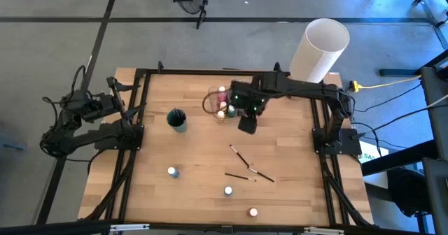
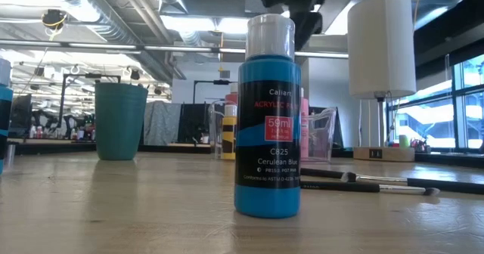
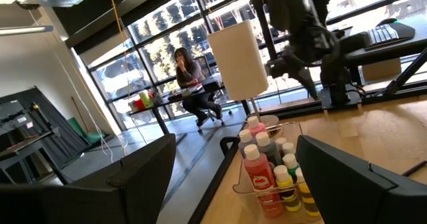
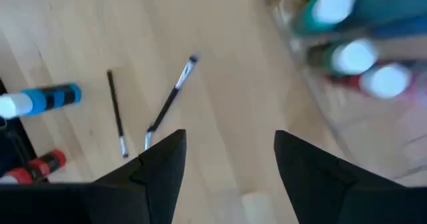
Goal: Pick & Place Paint Supplies
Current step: Put the black paint brush into the green cup
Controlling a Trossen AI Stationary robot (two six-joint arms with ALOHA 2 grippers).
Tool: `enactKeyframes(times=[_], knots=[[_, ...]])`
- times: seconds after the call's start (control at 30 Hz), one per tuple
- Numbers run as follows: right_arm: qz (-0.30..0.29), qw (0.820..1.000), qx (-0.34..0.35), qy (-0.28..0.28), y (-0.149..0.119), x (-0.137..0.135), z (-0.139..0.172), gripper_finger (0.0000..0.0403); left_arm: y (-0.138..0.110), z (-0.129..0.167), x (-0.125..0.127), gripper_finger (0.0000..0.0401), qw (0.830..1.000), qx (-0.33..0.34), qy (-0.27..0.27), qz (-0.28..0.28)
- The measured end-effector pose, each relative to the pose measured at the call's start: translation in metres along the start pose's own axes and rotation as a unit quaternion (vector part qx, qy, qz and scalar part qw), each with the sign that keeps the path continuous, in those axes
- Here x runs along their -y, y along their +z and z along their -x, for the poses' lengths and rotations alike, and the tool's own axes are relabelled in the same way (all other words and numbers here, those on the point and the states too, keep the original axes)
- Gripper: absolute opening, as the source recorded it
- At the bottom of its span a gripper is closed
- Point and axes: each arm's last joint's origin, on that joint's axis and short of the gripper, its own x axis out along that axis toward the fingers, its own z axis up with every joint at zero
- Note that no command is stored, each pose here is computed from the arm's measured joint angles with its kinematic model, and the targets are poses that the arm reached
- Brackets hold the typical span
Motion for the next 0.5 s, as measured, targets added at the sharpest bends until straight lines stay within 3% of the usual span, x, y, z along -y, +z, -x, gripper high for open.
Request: enactKeyframes(times=[0.23, 0.5], knots=[[-0.041, 0.998, -0.038, -0.005, -0.016, -0.034, -0.008, 0.0229, 0.000, 0.000, 0.000, 0.0308, 1.000, 0.000, 0.000, 0.000], [-0.036, 0.996, -0.054, -0.067, -0.038, -0.068, -0.023, 0.0229, 0.001, 0.000, 0.001, 0.0308, 1.000, 0.010, -0.026, 0.000]])
